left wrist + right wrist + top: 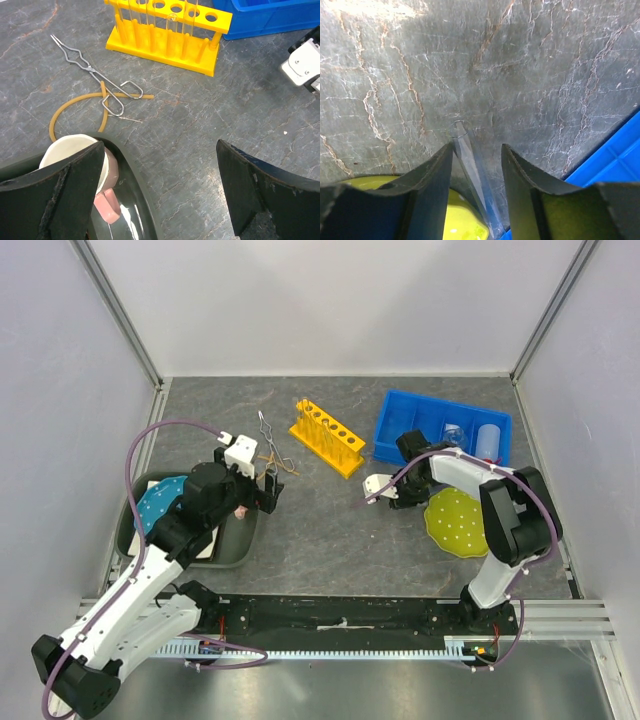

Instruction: Organize the chemistry lab equipment

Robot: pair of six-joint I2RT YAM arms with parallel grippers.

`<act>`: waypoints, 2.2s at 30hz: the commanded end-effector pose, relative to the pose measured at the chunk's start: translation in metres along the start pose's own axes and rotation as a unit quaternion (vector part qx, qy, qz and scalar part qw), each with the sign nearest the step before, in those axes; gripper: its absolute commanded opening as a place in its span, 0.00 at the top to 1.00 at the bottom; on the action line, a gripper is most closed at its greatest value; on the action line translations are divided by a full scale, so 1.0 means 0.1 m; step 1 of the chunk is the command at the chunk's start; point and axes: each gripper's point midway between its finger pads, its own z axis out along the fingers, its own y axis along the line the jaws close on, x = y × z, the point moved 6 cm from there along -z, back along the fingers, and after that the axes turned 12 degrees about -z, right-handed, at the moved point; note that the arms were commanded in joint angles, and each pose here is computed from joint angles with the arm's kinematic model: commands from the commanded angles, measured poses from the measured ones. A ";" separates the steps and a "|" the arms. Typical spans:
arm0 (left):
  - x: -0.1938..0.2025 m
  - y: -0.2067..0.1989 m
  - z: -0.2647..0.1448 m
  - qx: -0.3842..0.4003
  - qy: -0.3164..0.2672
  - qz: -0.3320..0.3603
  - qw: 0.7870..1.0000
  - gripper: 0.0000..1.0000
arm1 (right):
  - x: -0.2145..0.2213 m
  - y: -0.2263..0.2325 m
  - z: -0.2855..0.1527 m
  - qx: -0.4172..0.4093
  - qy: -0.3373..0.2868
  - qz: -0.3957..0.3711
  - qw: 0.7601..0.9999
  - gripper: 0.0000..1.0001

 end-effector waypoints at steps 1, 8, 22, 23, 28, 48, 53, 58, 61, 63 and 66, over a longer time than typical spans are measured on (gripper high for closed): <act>-0.06 0.02 -0.04 -0.002 -0.018 0.017 1.000 0.02 | -0.02 -0.08 0.07 -0.018 0.006 -0.014 1.000 0.52; -0.08 0.05 -0.06 -0.012 -0.028 0.017 0.999 0.02 | -0.06 -0.13 0.16 -0.035 -0.010 -0.013 0.999 0.71; -0.21 0.04 -0.25 0.004 -0.100 0.032 0.994 0.03 | -0.71 -0.68 -0.20 0.025 -0.197 0.102 0.975 0.77; -0.19 0.02 -0.26 0.012 -0.101 0.033 0.994 0.03 | -0.77 -0.70 -0.24 0.029 -0.213 0.107 0.971 0.77; -0.18 -0.15 -0.29 0.090 -0.114 0.036 0.989 0.00 | -0.96 -0.79 -0.56 0.058 -0.264 0.165 0.948 0.78; 0.38 -0.82 0.20 0.327 -0.026 -0.278 0.903 0.04 | -1.41 -0.73 -1.32 0.046 -0.471 0.408 0.781 0.79; 0.39 -1.02 0.39 0.320 -0.017 -0.306 0.896 0.04 | -1.32 -0.73 -1.26 0.024 -0.515 0.476 0.712 0.80; 0.46 -1.23 0.66 0.300 0.009 -0.343 0.890 0.04 | -1.19 -0.76 -1.24 0.005 -0.541 0.535 0.649 0.80; 0.47 -1.36 0.79 0.283 0.020 -0.350 0.893 0.04 | -1.11 -0.72 -1.23 0.005 -0.549 0.550 0.630 0.80; 0.56 -1.43 0.89 0.274 0.038 -0.353 0.894 0.05 | -1.09 -0.69 -1.22 0.001 -0.547 0.559 0.623 0.80; 0.55 -1.58 1.03 0.278 0.053 -0.357 0.890 0.11 | -1.08 -0.65 -1.20 0.003 -0.545 0.566 0.618 0.80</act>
